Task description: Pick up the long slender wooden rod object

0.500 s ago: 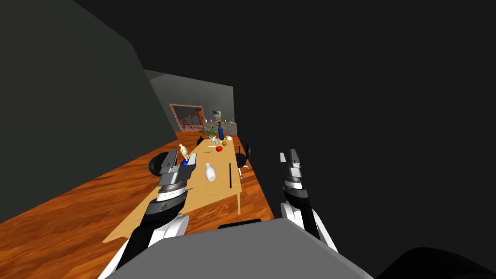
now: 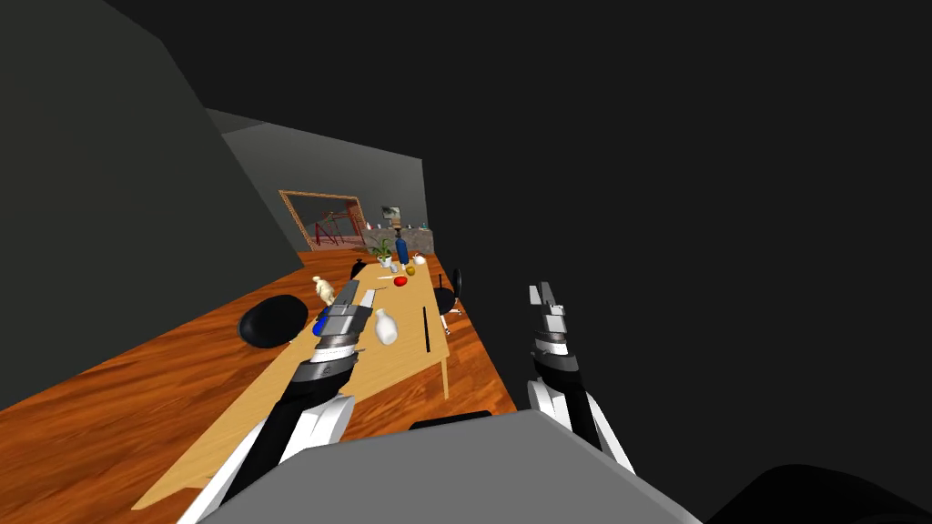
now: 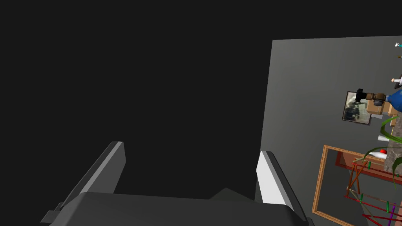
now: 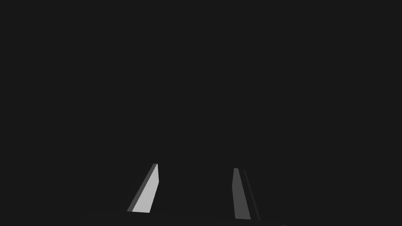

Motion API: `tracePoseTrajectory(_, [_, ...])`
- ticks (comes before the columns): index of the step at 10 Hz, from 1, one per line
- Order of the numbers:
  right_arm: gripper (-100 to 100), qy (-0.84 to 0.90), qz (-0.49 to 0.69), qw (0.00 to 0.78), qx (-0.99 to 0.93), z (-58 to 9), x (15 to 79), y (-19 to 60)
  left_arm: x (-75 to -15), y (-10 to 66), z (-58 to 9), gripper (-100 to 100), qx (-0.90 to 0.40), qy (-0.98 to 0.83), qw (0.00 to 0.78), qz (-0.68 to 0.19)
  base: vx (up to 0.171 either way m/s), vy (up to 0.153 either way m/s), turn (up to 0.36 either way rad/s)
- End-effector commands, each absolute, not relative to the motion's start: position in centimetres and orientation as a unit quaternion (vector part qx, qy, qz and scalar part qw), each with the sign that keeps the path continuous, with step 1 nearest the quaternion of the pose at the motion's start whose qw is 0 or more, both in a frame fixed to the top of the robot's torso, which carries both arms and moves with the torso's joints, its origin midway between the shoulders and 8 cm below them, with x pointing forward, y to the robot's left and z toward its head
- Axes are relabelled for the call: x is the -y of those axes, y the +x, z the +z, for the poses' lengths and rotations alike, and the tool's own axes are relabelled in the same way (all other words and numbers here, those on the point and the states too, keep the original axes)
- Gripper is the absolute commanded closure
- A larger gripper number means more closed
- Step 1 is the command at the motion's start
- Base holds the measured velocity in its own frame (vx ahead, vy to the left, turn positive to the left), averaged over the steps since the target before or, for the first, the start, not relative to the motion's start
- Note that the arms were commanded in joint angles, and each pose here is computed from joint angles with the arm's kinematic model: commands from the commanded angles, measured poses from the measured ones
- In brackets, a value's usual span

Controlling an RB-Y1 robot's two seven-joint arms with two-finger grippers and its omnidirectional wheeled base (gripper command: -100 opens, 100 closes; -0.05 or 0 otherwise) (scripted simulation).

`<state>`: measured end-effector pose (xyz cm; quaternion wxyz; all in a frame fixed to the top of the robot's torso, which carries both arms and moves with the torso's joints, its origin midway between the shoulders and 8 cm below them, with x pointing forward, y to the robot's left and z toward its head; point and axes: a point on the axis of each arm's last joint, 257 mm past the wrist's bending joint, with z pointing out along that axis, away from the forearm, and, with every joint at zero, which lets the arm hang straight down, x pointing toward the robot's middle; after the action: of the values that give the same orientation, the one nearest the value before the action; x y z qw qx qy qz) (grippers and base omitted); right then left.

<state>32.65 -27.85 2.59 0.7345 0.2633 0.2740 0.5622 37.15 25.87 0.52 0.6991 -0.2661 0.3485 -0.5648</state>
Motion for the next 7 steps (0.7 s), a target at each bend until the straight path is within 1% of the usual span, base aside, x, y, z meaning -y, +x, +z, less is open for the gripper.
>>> tracePoseTrajectory(1, [0, 0.263, 0.562, 0.735, -0.274, 2.6, 27.9, 32.6, -26.3, 38.3, -0.8, -100, -0.374, -0.273, 0.703, -0.540, -0.036, 0.023, -0.207])
tracePoseTrajectory(2, [0, 0.263, 0.562, 0.735, -0.274, 2.6, 27.9, 32.6, -26.4, 38.3, -0.9, -100, -0.375, -0.274, 0.703, -0.539, -0.030, 0.021, -0.104])
tracePoseTrajectory(3, [0, 0.263, 0.562, 0.735, -0.274, 2.6, 27.9, 32.6, -26.9, 39.4, -1.9, -100, -0.395, -0.276, 0.708, -0.516, -0.039, 0.021, -0.258])
tracePoseTrajectory(4, [0, 0.263, 0.562, 0.735, -0.274, 2.6, 27.8, 32.6, -26.9, 39.5, -2.0, -100, -0.398, -0.279, 0.707, -0.515, -0.031, 0.025, -0.127])
tracePoseTrajectory(5, [0, 0.263, 0.562, 0.735, -0.274, 2.6, 27.9, 32.6, -27.6, 40.6, -3.2, -100, -0.418, -0.283, 0.712, -0.489, -0.033, 0.027, -0.266])
tracePoseTrajectory(6, [0, 0.263, 0.562, 0.735, -0.274, 2.6, 27.9, 32.6, -27.7, 40.7, -3.4, -100, -0.421, -0.286, 0.710, -0.487, -0.030, 0.029, -0.120])
tracePoseTrajectory(7, [0, 0.263, 0.562, 0.735, -0.274, 2.6, 27.9, 32.6, -28.6, 41.7, -4.5, -100, -0.440, -0.288, 0.716, -0.459, -0.035, 0.022, -0.265])
